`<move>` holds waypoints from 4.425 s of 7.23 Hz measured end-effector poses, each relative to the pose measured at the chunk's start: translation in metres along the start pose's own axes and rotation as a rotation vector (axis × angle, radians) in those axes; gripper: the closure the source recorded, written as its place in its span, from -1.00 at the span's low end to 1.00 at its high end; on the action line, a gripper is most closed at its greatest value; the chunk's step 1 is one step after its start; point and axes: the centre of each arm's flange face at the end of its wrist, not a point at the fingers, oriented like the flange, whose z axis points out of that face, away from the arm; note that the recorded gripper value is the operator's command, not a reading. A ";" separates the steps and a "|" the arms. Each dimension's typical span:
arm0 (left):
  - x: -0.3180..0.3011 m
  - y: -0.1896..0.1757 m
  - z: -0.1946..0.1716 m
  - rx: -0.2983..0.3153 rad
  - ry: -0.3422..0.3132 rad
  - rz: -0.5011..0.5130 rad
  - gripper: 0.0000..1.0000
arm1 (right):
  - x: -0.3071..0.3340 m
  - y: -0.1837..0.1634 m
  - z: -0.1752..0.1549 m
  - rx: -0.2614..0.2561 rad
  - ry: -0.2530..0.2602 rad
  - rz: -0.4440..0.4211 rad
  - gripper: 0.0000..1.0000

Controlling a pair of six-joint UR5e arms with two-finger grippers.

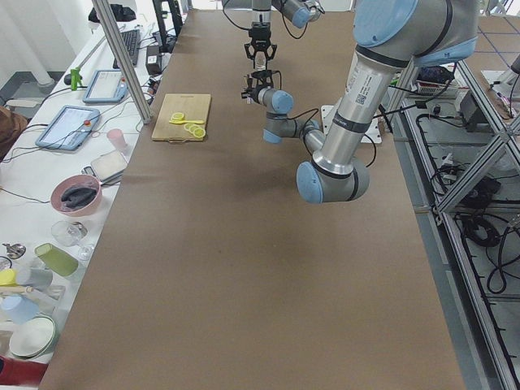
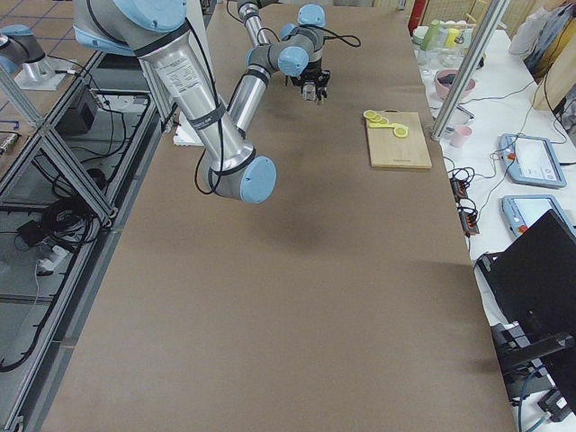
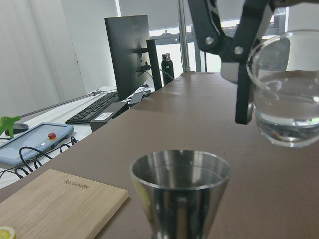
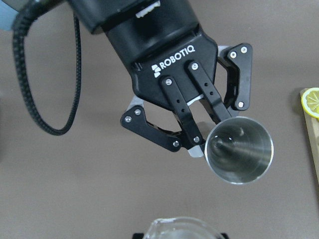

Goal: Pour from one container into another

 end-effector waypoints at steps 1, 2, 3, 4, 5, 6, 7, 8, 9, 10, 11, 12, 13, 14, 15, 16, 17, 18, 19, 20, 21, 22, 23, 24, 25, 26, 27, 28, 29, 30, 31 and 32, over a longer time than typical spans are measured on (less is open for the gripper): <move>0.000 0.000 0.000 0.001 0.000 0.000 1.00 | -0.001 0.002 -0.001 0.000 0.000 0.000 1.00; -0.001 -0.001 0.000 0.002 -0.001 0.000 1.00 | -0.002 0.002 -0.001 0.001 -0.001 -0.002 1.00; -0.001 -0.001 0.000 0.002 -0.001 0.000 1.00 | 0.000 0.002 -0.002 0.002 -0.001 -0.007 1.00; 0.000 0.000 0.000 0.002 0.000 0.001 1.00 | 0.003 0.001 -0.001 0.000 -0.002 -0.014 1.00; 0.000 0.000 0.000 0.001 0.001 0.001 1.00 | 0.006 0.000 0.002 -0.004 -0.005 -0.023 1.00; 0.001 0.001 0.000 0.000 0.002 0.001 1.00 | 0.010 0.000 0.006 -0.011 -0.008 -0.032 1.00; 0.001 0.002 0.000 -0.002 0.003 0.001 1.00 | 0.016 -0.002 0.010 -0.018 -0.009 -0.044 1.00; 0.001 0.003 0.000 -0.004 0.004 0.001 1.00 | 0.024 -0.005 0.012 -0.023 -0.009 -0.059 1.00; 0.002 0.004 -0.001 -0.006 0.005 0.001 1.00 | 0.031 -0.010 0.012 -0.024 -0.010 -0.074 1.00; 0.002 0.005 -0.001 -0.008 0.005 0.001 1.00 | 0.039 -0.013 0.012 -0.024 -0.011 -0.089 1.00; 0.002 0.005 -0.001 -0.007 0.005 0.001 1.00 | 0.045 -0.015 0.011 -0.024 -0.012 -0.100 1.00; 0.001 0.005 -0.003 -0.003 0.006 0.000 1.00 | 0.051 -0.016 0.009 -0.022 -0.014 -0.107 1.00; 0.001 0.005 -0.005 0.004 0.009 -0.001 1.00 | 0.055 -0.018 0.007 -0.020 -0.015 -0.115 1.00; 0.000 0.006 -0.008 0.007 0.011 -0.002 1.00 | 0.058 -0.023 0.006 -0.018 -0.015 -0.122 1.00; 0.000 0.007 -0.009 0.008 0.012 -0.001 1.00 | 0.061 -0.028 0.005 -0.016 -0.015 -0.126 1.00; -0.001 0.008 -0.009 0.008 0.013 -0.001 1.00 | 0.062 -0.033 0.003 -0.013 -0.014 -0.128 1.00; -0.001 0.009 -0.010 0.007 0.013 0.000 1.00 | 0.063 -0.037 0.003 -0.013 -0.014 -0.129 1.00; -0.002 0.013 -0.013 0.009 0.013 0.000 1.00 | 0.064 -0.040 0.002 -0.015 -0.016 -0.128 1.00; -0.004 0.018 -0.018 0.015 0.015 -0.001 1.00 | 0.064 -0.041 0.002 -0.017 -0.017 -0.127 1.00; -0.005 0.022 -0.021 0.022 0.016 -0.002 1.00 | 0.064 -0.041 0.003 -0.019 -0.020 -0.125 1.00; -0.005 0.023 -0.023 0.024 0.018 -0.003 1.00 | 0.064 -0.040 0.004 -0.022 -0.022 -0.123 1.00; -0.004 0.023 -0.022 0.024 0.018 -0.003 1.00 | 0.064 -0.038 0.006 -0.024 -0.023 -0.123 1.00; -0.004 0.023 -0.022 0.023 0.019 -0.003 1.00 | 0.064 -0.035 0.007 -0.027 -0.023 -0.124 1.00; -0.003 0.023 -0.021 0.022 0.019 -0.003 1.00 | 0.064 -0.030 0.008 -0.030 -0.024 -0.123 1.00; -0.002 0.022 -0.019 0.021 0.019 -0.003 1.00 | 0.063 -0.027 0.008 -0.030 -0.024 -0.124 1.00; -0.001 0.020 -0.015 0.021 0.018 -0.003 1.00 | 0.062 -0.028 0.007 -0.029 -0.025 -0.125 1.00; 0.001 0.019 -0.009 0.020 0.019 -0.003 1.00 | 0.062 -0.030 0.005 -0.030 -0.026 -0.125 1.00; 0.002 0.017 -0.004 0.020 0.019 -0.004 1.00 | 0.061 -0.030 0.005 -0.033 -0.027 -0.123 1.00; 0.003 0.014 -0.001 0.022 0.021 -0.004 1.00 | 0.062 -0.029 0.006 -0.035 -0.027 -0.122 1.00; 0.004 0.013 0.001 0.022 0.022 -0.005 1.00 | 0.062 -0.027 0.007 -0.038 -0.028 -0.122 1.00; 0.004 0.013 0.001 0.022 0.023 -0.005 1.00 | 0.062 -0.026 0.008 -0.040 -0.028 -0.123 1.00; 0.004 0.013 0.001 0.023 0.024 -0.005 1.00 | 0.062 -0.026 0.008 -0.041 -0.029 -0.124 1.00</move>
